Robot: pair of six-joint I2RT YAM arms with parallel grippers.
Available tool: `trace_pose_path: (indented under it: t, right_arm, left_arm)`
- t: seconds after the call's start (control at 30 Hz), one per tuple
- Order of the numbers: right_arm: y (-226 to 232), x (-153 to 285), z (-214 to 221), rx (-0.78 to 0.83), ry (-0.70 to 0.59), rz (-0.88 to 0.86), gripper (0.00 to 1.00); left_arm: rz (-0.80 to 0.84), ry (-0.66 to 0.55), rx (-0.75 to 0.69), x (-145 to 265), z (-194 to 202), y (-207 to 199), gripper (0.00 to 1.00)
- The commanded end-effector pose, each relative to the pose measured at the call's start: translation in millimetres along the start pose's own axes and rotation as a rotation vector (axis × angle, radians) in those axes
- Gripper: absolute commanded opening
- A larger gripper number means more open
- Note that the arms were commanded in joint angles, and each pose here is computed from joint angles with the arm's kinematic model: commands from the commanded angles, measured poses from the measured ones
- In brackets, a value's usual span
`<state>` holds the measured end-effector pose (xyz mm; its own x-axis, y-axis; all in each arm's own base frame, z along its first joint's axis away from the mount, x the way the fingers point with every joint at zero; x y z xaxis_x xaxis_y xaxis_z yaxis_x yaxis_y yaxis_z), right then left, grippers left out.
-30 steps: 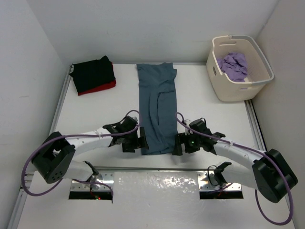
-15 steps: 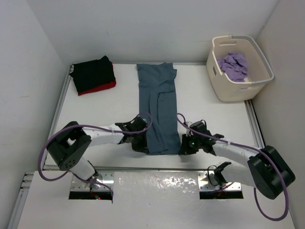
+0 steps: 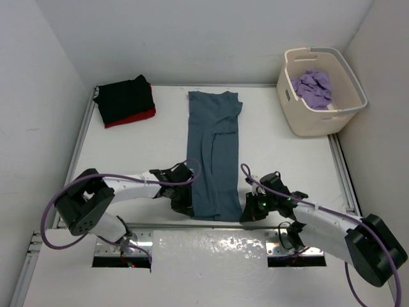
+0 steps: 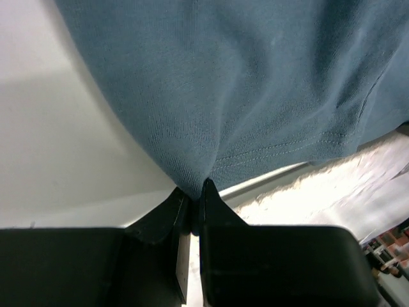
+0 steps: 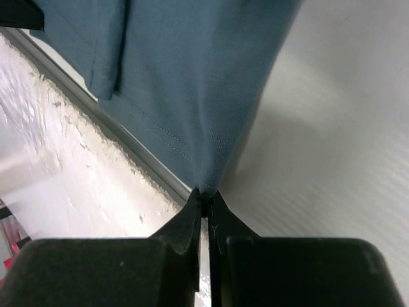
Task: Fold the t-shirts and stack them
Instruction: Rotate the tshirt 90 degrees
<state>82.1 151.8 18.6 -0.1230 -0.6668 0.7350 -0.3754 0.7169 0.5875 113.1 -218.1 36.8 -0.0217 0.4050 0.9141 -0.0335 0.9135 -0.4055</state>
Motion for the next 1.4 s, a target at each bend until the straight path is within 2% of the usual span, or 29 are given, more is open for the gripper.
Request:
trace_pose_path:
  t: [0.0, 0.17, 0.3, 0.37, 0.47, 0.6, 0.63, 0.67, 0.7, 0.73, 0.77, 0.83, 0.97, 1.03, 1.2, 1.33, 1.37]
  right_arm:
    - [7, 3, 0, 0.002, 0.006, -0.024, 0.0]
    - [16, 13, -41, 0.067, -0.091, 0.033, 0.0]
    - [22, 18, -59, 0.096, -0.117, 0.053, 0.0]
    - [21, 17, -60, 0.094, -0.097, 0.06, 0.0]
    - [18, 14, -45, 0.057, -0.023, 0.054, 0.0]
    - [5, 17, -2, -0.031, 0.122, 0.092, 0.0]
    - [-2, 16, 13, -0.051, 0.154, 0.107, 0.0]
    - [-4, 15, 19, -0.061, 0.167, 0.111, 0.11]
    - [-6, 17, 23, -0.064, 0.188, 0.119, 0.22]
    - [-5, 18, 23, -0.058, 0.194, 0.122, 0.3]
    - [-5, 20, 22, -0.037, 0.197, 0.127, 0.48]
    - [0, 25, 10, 0.003, 0.168, 0.136, 0.54]
    - [11, 35, -10, 0.078, 0.11, 0.127, 0.59]
    - [14, 39, -19, 0.1, 0.076, 0.128, 0.6]
    - [19, 45, -36, 0.125, -0.015, 0.15, 0.62]
    - [1, 55, -46, 0.072, -0.115, 0.318, 0.62]
    - [-13, 62, -47, 0.051, -0.14, 0.428, 0.62]
  left_arm:
    - [0.024, 0.042, -0.043, 6, 13, -1, 0.0]
    - [0.064, -0.02, -0.078, 15, -7, -25, 0.0]
    - [0.087, -0.076, -0.085, 23, -17, -36, 0.0]
    - [0.057, -0.081, -0.075, 22, -18, -31, 0.0]
    - [0.035, -0.027, -0.057, 17, -4, -17, 0.0]
    - [-0.069, 0.051, -0.037, 8, 20, 19, 0.0]
    - [-0.075, 0.075, -0.039, 6, 25, 23, 0.07]
    - [-0.086, 0.092, -0.041, 4, 28, 27, 0.42]
    - [-0.103, 0.112, -0.057, 2, 29, 30, 0.65]
    - [-0.126, 0.125, -0.063, 3, 30, 32, 0.73]
    - [-0.114, 0.109, -0.081, 6, 24, 24, 0.77]
    - [-0.138, 0.077, -0.116, 17, 16, 18, 0.78]
    - [-0.03, -0.063, -0.172, 57, -12, -31, 0.78]
    - [0.021, -0.1, -0.203, 65, -19, -53, 0.72]
    - [0.005, -0.125, -0.331, 59, -11, -91, 0.67]
    - [0.033, -0.069, -0.374, 34, -2, -110, 0.58]
    - [0.031, -0.054, -0.383, 29, 1, -111, 0.57]
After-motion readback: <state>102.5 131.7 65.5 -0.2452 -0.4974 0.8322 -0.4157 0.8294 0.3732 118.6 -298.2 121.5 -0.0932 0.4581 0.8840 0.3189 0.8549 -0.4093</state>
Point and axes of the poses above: each gripper's point midway between its finger pads, its own x axis back along the fingers, its own y axis along the line the jaws close on, z = x × y, the point moved 4 cm from there along x, back along the fingers, and after that the axes turned 3 degrees about x, right-handed, at the moved point
